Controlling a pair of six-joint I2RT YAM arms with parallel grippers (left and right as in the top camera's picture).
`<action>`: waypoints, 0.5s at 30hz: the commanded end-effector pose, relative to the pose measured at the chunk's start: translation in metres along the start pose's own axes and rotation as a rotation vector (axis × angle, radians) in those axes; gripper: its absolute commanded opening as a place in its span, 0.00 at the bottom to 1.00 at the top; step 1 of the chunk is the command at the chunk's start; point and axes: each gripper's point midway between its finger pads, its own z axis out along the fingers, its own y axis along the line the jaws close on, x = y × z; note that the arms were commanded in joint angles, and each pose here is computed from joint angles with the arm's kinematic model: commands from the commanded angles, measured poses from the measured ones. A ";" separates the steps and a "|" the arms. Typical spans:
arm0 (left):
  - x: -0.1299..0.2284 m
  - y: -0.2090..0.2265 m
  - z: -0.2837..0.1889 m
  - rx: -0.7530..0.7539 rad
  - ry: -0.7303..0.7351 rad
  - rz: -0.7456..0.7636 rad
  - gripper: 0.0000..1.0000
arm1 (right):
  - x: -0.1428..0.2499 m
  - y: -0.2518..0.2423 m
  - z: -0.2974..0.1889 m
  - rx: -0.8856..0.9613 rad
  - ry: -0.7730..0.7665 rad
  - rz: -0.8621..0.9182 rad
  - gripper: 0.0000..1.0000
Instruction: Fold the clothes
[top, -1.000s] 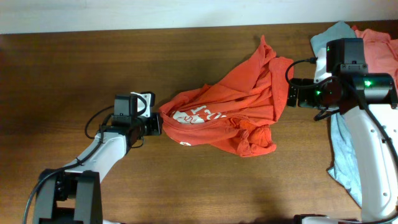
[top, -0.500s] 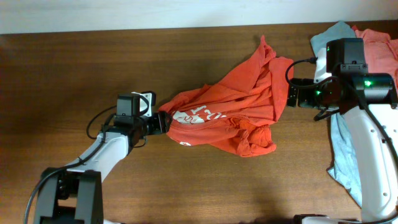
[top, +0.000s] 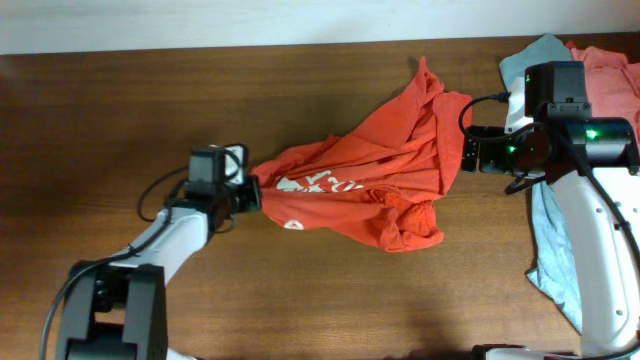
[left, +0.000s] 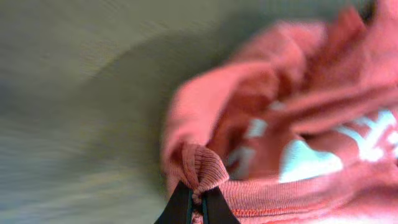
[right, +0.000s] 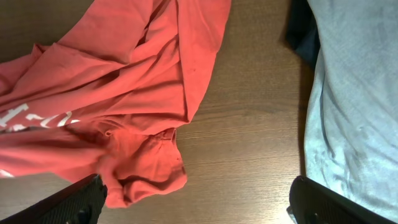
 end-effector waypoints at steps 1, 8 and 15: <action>-0.091 0.042 -0.050 -0.176 -0.245 0.018 0.00 | -0.001 0.000 -0.001 -0.004 -0.001 0.011 0.99; -0.161 0.076 -0.109 -0.180 -0.364 -0.065 0.82 | -0.001 0.000 -0.001 -0.004 -0.001 0.011 0.99; -0.082 0.032 -0.090 0.019 -0.013 -0.134 0.99 | -0.001 0.000 -0.001 -0.004 0.000 0.011 0.99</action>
